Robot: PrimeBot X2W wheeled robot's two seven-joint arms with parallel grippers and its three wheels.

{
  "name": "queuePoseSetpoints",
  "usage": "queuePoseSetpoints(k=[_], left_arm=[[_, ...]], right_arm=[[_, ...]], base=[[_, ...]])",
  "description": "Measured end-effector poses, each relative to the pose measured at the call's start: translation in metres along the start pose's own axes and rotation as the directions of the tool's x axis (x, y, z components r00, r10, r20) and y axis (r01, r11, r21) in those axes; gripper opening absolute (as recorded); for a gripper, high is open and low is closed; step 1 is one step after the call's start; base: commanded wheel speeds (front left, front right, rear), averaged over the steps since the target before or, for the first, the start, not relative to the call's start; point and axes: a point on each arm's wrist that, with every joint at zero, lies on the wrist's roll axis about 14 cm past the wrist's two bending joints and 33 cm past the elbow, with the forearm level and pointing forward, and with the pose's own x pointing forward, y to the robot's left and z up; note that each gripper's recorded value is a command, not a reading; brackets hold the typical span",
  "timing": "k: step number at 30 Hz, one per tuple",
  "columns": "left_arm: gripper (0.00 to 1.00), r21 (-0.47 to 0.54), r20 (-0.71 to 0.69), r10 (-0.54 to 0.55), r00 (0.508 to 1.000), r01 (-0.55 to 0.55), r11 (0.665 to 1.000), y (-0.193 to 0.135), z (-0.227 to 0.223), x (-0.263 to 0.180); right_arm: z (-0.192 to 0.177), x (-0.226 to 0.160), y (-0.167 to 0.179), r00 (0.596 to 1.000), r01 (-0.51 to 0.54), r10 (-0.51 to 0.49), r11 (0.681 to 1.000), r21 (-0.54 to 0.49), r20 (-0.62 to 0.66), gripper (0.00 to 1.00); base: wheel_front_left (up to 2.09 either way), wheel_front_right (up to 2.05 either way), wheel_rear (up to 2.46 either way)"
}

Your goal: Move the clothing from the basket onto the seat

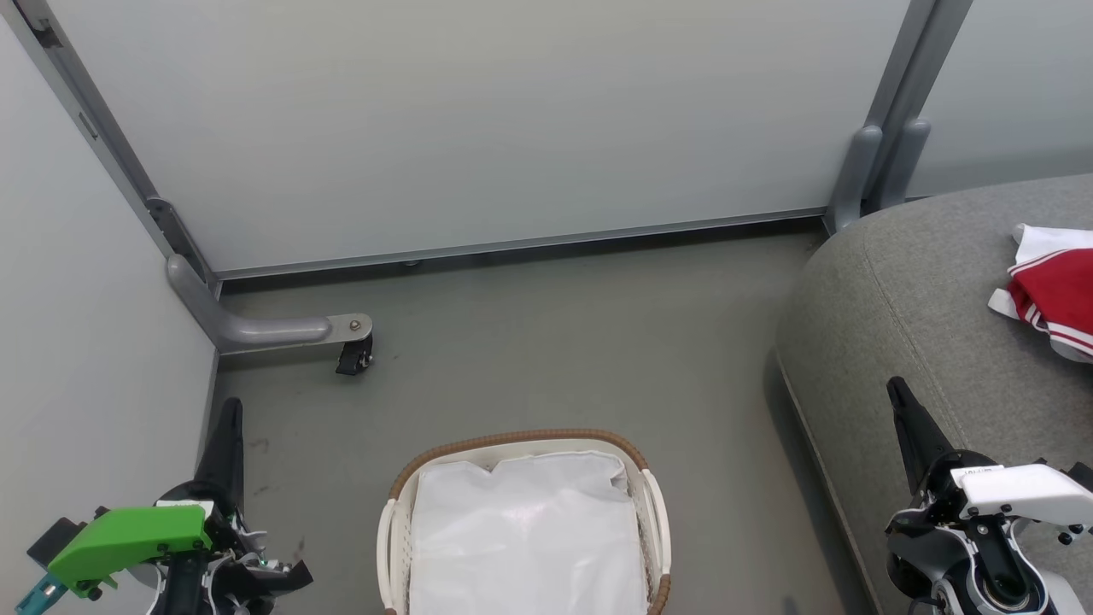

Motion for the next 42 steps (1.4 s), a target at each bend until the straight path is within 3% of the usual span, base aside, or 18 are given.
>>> queuePoseSetpoints(k=[42], left_arm=[[0.00,0.000,0.000,0.000,1.000,0.000,1.000,-0.0001,0.0000,0.0000]], right_arm=[[-0.0001,0.0000,0.0000,1.000,0.000,0.000,1.000,0.000,0.000,0.00]], base=[[0.00,0.00,0.00]])
